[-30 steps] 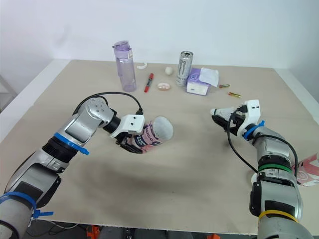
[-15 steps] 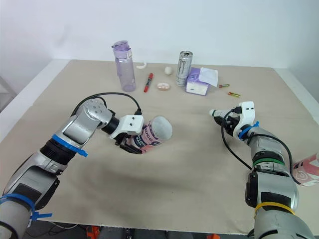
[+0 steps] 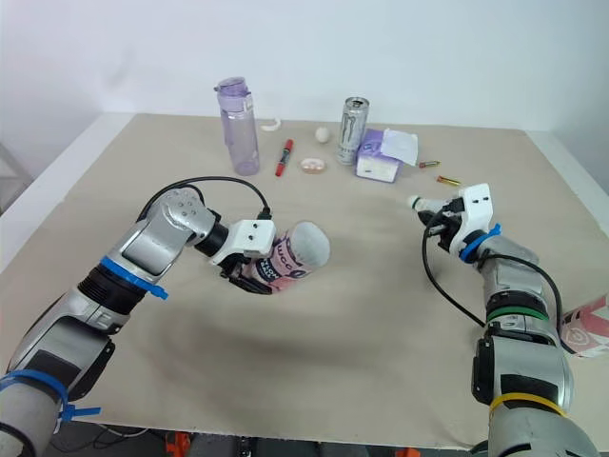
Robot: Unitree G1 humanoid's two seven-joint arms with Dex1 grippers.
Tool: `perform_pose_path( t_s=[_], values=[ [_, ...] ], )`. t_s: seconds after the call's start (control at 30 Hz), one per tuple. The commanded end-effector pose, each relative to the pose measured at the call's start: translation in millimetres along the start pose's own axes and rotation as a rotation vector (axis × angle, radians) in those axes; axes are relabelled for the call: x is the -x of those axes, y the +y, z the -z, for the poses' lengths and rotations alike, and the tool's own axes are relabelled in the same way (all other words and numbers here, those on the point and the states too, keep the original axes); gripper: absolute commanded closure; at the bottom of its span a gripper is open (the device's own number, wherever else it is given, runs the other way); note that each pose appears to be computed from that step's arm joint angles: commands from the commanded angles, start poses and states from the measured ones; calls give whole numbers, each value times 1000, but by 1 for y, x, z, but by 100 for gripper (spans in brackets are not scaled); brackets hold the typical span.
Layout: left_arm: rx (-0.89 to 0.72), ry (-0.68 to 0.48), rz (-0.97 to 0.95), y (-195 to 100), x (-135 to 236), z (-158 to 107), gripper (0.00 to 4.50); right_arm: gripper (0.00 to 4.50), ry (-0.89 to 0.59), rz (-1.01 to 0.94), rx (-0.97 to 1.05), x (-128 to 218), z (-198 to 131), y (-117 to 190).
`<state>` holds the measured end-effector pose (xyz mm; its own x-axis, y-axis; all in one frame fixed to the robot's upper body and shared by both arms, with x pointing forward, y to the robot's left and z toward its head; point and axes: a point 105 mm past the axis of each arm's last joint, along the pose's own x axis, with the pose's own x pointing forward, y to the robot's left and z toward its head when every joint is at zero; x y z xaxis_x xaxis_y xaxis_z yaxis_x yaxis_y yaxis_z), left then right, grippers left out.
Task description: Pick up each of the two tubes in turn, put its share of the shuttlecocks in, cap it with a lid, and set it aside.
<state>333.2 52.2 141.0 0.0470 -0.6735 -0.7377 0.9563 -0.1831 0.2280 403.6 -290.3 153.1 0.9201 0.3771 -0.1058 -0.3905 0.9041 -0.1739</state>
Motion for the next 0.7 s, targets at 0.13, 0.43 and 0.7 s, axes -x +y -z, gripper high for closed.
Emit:
perform_pose_path(
  t_s=[0.13, 0.43, 0.7],
  values=[
    [17, 17, 25, -3, -5, 7, 144, 441, -176, -350, 616, 61, -112, 91],
    [6, 8, 33, 1, -8, 3, 144, 441, -178, -668, 995, 87, -137, 178],
    [1, -2, 26, 3, -8, -1, 144, 441, -143, -735, 1071, 77, -118, 189]
  ],
)
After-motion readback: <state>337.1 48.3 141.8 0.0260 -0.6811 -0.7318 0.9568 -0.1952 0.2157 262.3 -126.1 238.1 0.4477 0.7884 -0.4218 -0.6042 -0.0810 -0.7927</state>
